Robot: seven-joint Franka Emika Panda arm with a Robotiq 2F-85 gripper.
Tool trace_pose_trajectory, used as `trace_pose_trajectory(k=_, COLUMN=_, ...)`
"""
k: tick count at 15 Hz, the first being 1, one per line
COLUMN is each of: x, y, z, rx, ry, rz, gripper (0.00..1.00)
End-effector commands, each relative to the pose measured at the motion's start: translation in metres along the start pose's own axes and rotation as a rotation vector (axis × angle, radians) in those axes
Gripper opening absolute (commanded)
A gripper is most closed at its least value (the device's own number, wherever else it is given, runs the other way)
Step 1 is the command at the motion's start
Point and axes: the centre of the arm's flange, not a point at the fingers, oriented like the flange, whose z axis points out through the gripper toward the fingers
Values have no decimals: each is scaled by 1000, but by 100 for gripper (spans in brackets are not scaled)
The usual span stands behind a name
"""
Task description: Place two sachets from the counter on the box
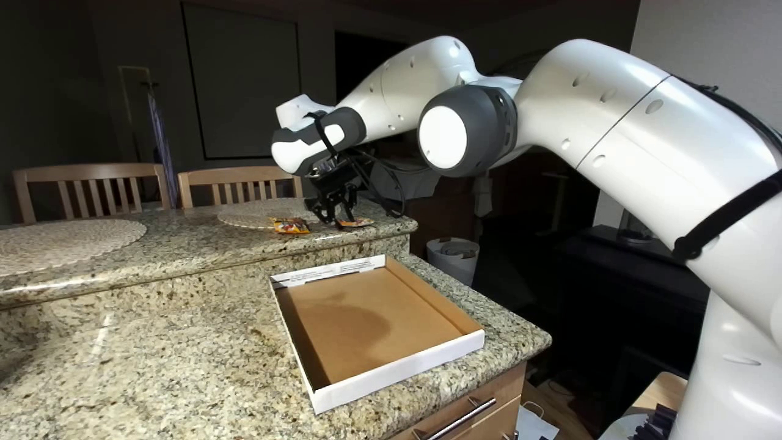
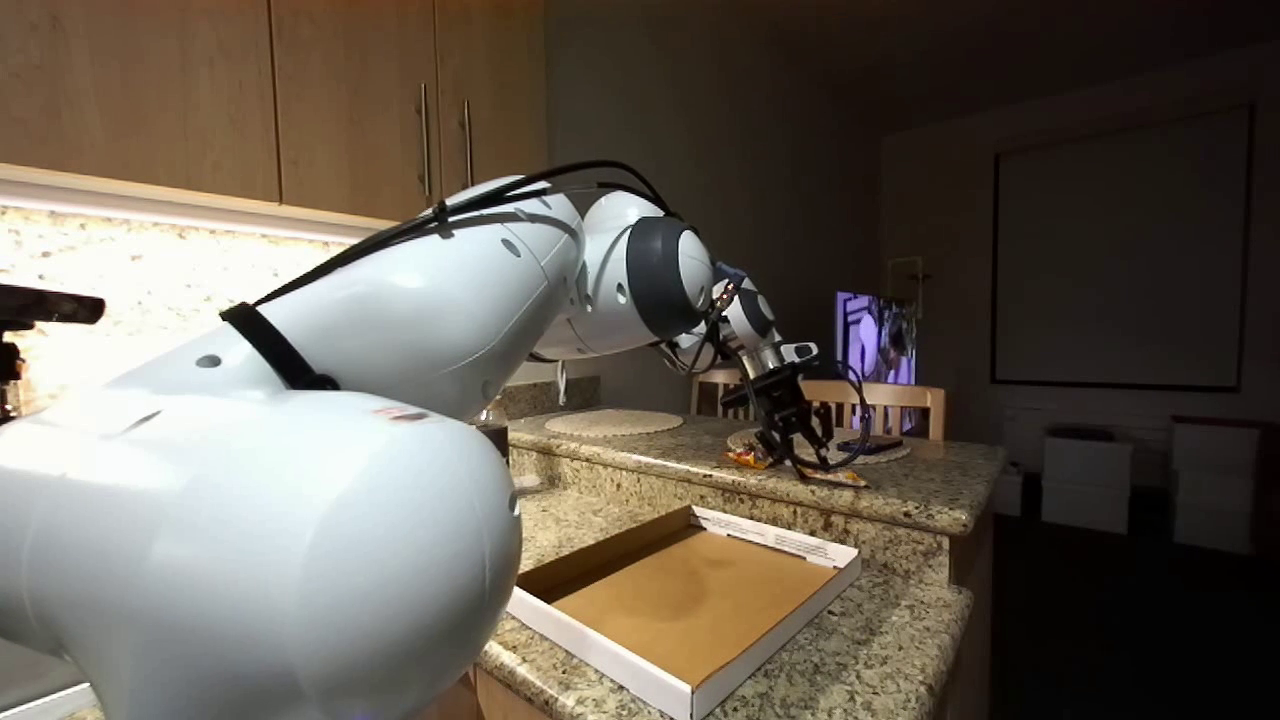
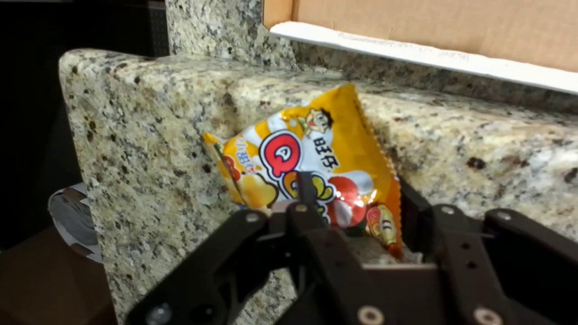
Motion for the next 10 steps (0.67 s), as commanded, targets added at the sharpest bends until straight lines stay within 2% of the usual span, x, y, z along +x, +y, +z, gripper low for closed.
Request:
trace_pose_trajectory(k=1, x=-14, y=8, z=0, rx=-7, ry=-66, rz=25, gripper=13)
trace_pose_trajectory(k=3, x=-17, y=10, z=5, rx=2, ry=-111, rz=35, gripper=2)
trace_pose_trajectory(k=6, x=-22, y=12, z=8, rx=8, ry=-143, rz=43, gripper=0)
trace_pose_trajectory(k=10, x=-31, y=22, z=-7, rx=40, ry=-139, rz=83, gripper=0)
